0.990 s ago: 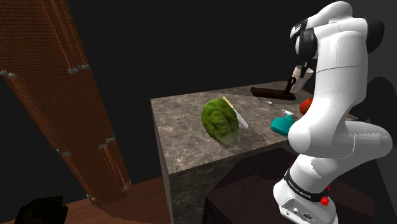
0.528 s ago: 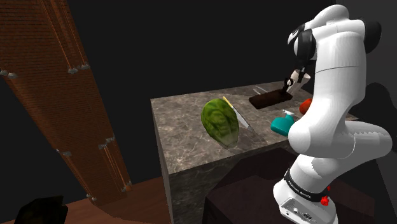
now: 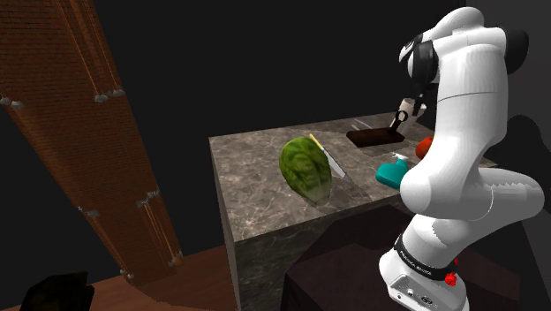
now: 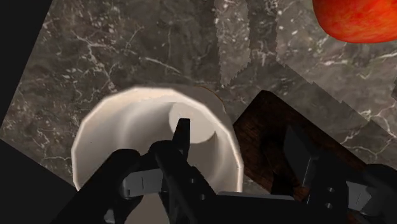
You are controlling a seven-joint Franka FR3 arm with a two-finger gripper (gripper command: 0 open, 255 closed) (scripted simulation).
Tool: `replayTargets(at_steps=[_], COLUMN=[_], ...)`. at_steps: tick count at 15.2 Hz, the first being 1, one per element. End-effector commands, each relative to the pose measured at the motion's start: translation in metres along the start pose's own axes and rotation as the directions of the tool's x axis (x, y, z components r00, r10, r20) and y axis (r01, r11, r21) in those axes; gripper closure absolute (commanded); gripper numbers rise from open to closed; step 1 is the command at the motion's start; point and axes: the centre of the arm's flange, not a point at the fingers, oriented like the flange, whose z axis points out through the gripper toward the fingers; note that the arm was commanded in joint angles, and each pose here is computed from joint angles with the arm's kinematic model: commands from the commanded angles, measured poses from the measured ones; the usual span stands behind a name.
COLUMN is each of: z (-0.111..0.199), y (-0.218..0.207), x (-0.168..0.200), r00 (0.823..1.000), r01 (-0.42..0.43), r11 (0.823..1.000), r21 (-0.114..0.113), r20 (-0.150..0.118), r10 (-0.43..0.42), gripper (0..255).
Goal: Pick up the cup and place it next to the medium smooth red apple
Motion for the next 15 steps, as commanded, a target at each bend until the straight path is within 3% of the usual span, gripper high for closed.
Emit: replayTargets(at_steps=[1,4,8,15], z=[0.000,0.000,-0.050,-0.050], y=[0.000,0.000,0.000,0.000], x=[0.000,0.000,0.000,0.000], r00=[1.000,1.000,1.000,1.000], r01=[0.000,0.000,0.000,0.000], r11=[1.000,1.000,1.000,1.000], r21=[0.000,0.000,0.000,0.000], r20=[0.000,0.000,0.000,0.000], r10=[0.000,0.000,0.000,0.000], gripper=[0,0,0,0])
